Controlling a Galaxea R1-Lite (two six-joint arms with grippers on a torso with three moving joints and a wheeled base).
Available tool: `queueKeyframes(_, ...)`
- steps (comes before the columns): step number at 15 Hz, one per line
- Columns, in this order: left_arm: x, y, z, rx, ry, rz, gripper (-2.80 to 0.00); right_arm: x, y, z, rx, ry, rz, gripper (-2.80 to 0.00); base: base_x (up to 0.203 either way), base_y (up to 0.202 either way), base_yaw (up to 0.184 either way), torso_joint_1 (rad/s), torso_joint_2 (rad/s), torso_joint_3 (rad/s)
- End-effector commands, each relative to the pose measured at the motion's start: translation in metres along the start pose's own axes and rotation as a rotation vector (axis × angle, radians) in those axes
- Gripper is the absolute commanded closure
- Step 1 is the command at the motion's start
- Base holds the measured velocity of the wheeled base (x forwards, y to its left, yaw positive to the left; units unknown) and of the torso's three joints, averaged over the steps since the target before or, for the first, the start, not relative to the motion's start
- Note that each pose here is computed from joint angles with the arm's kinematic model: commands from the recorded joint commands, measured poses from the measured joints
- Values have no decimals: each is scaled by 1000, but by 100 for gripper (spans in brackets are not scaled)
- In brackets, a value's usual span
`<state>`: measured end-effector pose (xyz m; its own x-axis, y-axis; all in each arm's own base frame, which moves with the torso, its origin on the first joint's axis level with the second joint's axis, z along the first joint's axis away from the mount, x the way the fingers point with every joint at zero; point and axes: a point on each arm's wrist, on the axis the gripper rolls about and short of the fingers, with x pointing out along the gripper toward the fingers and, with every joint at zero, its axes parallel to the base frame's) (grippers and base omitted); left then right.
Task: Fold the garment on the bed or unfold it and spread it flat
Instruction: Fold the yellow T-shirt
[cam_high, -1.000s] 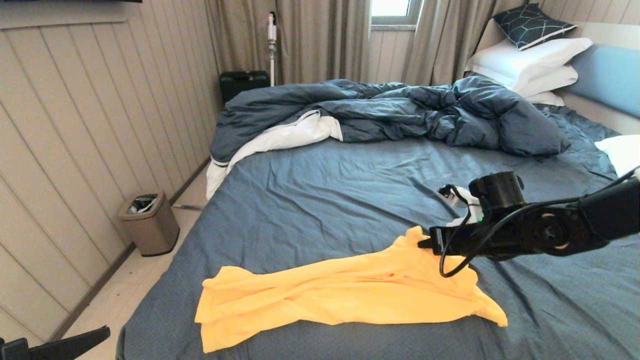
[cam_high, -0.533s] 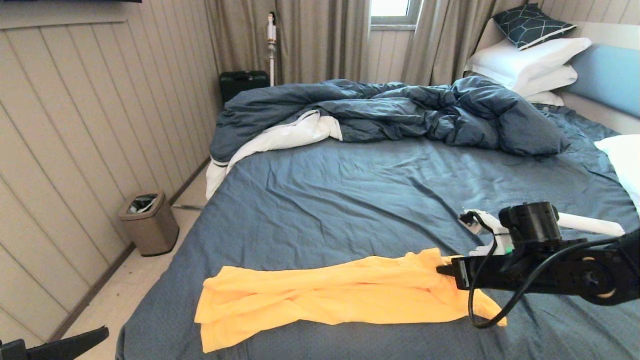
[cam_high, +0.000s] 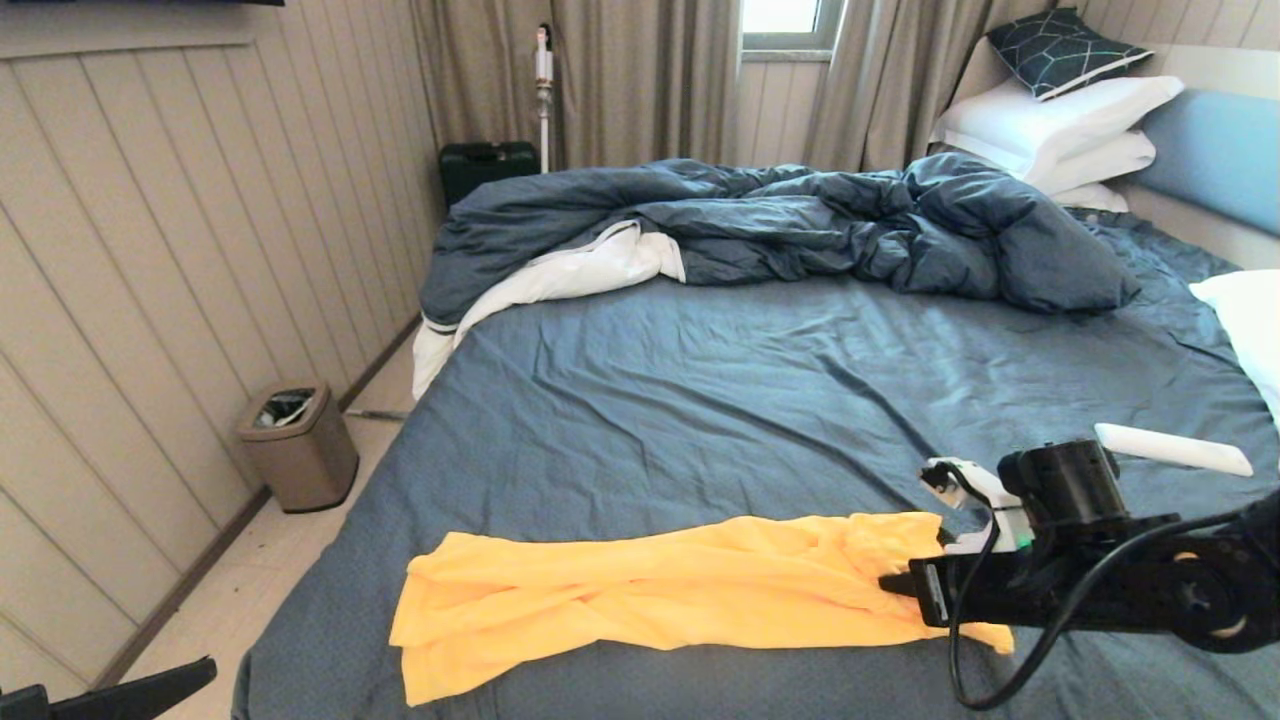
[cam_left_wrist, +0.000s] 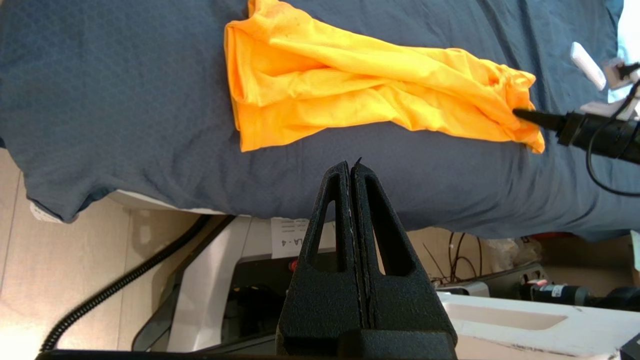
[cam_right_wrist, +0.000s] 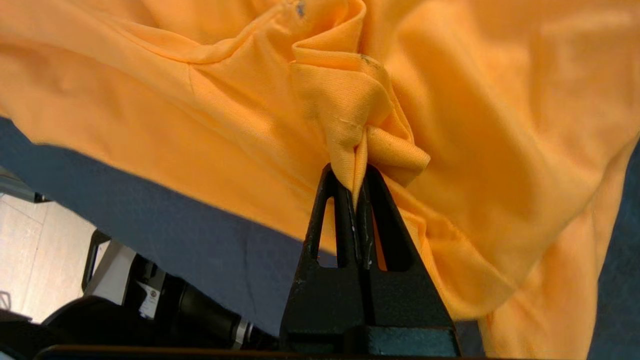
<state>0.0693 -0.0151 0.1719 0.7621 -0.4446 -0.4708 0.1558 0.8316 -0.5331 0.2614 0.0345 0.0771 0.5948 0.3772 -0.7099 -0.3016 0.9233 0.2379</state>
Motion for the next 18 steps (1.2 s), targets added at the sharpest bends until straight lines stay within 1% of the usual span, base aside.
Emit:
queueKeyframes(1, 0, 0, 0, -3, 3, -3, 0, -6, 2, -7, -4, 1, 4, 0, 0, 0, 0, 0, 0, 0)
queueKeyframes(4, 0, 0, -1, -5, 11, -18, 0, -9, 3, -20, -17, 5, 5, 0, 0, 0, 0, 0, 0, 0)
queueKeyframes(7, 0, 0, 0, -5, 13, -20, 0, -8, 2, -22, -21, 1, 4, 0, 0, 0, 0, 0, 0, 0)
queueKeyframes(8, 1, 0, 0, -6, 14, -20, 0, -7, 2, -22, -21, 1, 4, -280, 0, 0, 0, 0, 0, 0)
queueKeyframes(10, 0, 0, 0, -5, 11, -20, 0, -6, 2, -22, -20, 2, 4, -280, 0, 0, 0, 0, 0, 0)
queueKeyframes(12, 1, 1, -2, -7, 17, -17, 0, -10, 1, -19, -19, -18, 3, -280, 0, 0, 0, 0, 0, 0)
queueKeyframes(15, 1, 1, -3, -7, 17, -17, 0, -30, 1, -11, -23, -97, -2, -280, 0, 0, 0, 0, 0, 0)
queueKeyframes(18, 1, 1, -3, -8, 14, -16, 0, -52, 5, -10, -31, -166, 33, -280, 0, 0, 0, 0, 0, 0)
